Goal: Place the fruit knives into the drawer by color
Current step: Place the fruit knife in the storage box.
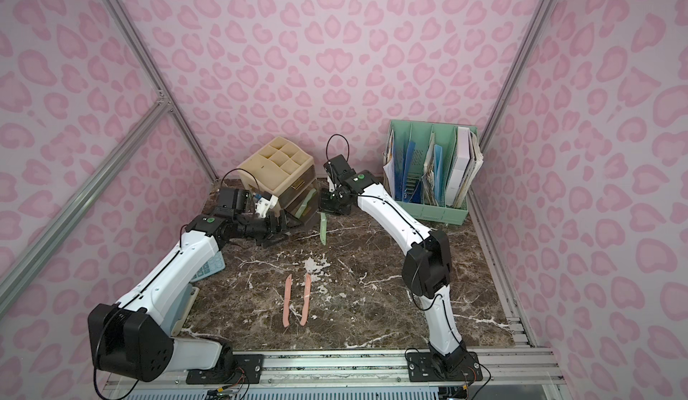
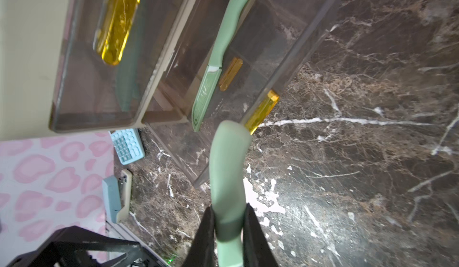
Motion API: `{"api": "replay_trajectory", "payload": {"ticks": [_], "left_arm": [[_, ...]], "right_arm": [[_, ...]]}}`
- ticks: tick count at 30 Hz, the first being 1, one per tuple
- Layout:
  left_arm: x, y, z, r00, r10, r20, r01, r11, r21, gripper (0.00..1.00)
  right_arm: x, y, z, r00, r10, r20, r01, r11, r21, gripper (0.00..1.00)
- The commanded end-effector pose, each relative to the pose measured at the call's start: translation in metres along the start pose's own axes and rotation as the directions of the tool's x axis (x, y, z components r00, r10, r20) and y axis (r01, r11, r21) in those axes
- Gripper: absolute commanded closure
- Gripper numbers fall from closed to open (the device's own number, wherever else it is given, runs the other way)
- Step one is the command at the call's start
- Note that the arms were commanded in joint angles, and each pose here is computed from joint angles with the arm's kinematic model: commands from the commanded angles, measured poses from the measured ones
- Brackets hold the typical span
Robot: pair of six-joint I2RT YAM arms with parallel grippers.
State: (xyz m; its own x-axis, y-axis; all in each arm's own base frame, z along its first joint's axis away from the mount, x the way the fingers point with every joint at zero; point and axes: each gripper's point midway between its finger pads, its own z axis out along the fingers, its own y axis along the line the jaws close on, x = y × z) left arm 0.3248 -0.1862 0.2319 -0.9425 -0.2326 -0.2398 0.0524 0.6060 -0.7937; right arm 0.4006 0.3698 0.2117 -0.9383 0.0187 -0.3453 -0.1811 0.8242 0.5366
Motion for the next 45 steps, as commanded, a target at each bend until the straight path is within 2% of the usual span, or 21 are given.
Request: {"api": "replay_trajectory", "payload": {"ticks": [1, 15, 26, 27, 29, 34, 40, 45], "left_arm": [[-0.011, -0.004, 0.002, 0.999, 0.031, 0.010, -0.031, 0.999, 0.005, 0.01], [-0.045, -0.012, 0.005, 0.999, 0.028, 0.039, -0.029, 0.999, 0.017, 0.01], [-0.046, -0.009, 0.007, 0.999, 0.021, 0.024, -0.021, 1.000, 0.021, 0.01], [-0.045, -0.008, 0.008, 1.000, 0.020, 0.021, -0.020, 1.000, 0.020, 0.01], [-0.045, -0.007, 0.008, 1.000, 0.017, 0.019, -0.017, 1.000, 0.020, 0.01], [-0.045, -0.006, 0.007, 1.000, 0.017, 0.018, -0.017, 1.000, 0.020, 0.02], [-0.047, -0.008, 0.006, 1.000, 0.017, 0.023, -0.018, 1.000, 0.023, 0.01], [-0.054, -0.013, 0.000, 0.999, 0.026, 0.041, -0.026, 0.999, 0.022, 0.01]], "right_arm": [[-0.017, 0.018, -0.003, 0.998, 0.053, 0.018, -0.050, 0.990, -0.129, 0.90], [-0.065, 0.033, 0.011, 0.978, 0.209, -0.003, -0.195, 0.907, -0.374, 0.89], [-0.089, 0.032, 0.025, 0.948, 0.317, -0.023, -0.293, 0.844, -0.449, 0.88], [-0.087, 0.026, 0.039, 0.944, 0.328, -0.044, -0.313, 0.844, -0.436, 0.87], [-0.086, 0.025, 0.045, 0.941, 0.332, -0.059, -0.324, 0.843, -0.430, 0.86], [-0.085, 0.022, 0.051, 0.939, 0.339, -0.061, -0.332, 0.845, -0.419, 0.80], [-0.084, 0.020, 0.052, 0.939, 0.339, -0.063, -0.333, 0.846, -0.416, 0.63], [-0.084, 0.021, 0.049, 0.941, 0.333, -0.059, -0.327, 0.848, -0.417, 0.61]]}}
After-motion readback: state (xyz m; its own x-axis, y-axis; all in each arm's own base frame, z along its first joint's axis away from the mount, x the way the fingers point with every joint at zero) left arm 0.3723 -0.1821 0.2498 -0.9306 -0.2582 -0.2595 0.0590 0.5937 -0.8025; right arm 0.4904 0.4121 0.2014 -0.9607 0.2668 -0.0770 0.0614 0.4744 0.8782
